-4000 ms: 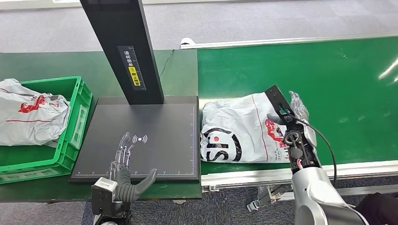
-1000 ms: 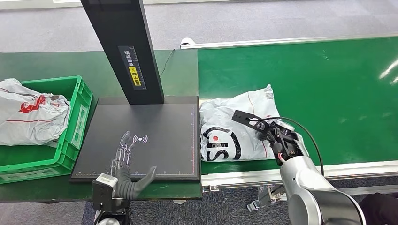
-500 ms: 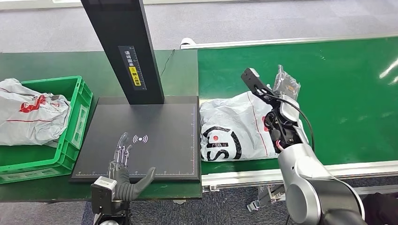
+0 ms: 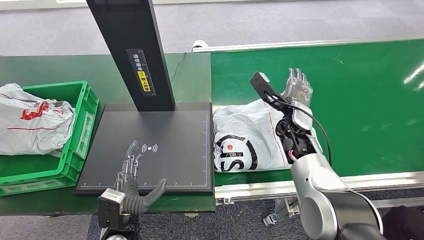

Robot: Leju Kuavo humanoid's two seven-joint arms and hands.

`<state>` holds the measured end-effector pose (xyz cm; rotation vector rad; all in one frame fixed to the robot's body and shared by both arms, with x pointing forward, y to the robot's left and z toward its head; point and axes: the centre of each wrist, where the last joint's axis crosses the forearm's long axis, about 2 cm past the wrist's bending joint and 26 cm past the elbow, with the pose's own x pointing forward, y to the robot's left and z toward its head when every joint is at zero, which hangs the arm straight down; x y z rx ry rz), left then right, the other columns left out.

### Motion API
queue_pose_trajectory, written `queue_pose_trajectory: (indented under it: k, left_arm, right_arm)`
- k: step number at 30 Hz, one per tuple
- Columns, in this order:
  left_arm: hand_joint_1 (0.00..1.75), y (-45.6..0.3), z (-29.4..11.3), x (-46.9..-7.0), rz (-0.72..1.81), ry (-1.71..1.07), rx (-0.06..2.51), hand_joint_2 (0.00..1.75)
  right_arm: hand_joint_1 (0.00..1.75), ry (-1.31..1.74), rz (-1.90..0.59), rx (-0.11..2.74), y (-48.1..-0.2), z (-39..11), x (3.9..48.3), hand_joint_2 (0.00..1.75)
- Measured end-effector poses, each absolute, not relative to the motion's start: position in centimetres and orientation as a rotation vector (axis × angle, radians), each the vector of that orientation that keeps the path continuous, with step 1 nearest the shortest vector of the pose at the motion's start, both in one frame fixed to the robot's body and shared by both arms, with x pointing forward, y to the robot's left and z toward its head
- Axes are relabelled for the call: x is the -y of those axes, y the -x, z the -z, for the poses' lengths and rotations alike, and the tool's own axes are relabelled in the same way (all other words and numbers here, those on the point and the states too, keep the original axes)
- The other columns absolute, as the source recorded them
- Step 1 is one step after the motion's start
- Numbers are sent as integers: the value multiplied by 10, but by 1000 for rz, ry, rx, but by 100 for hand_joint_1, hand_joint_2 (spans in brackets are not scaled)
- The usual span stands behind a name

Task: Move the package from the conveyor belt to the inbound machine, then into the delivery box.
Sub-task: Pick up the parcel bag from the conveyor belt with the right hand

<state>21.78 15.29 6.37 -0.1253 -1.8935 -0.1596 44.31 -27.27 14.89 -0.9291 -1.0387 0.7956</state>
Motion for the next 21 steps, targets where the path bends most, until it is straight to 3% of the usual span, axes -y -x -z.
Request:
queue_pose_trajectory:
  k: [21]
  left_arm:
    - [0,-221,-64,-152,166,130,1896,175]
  right_arm:
    - [0,820,-812,969,-440,-143,267,175]
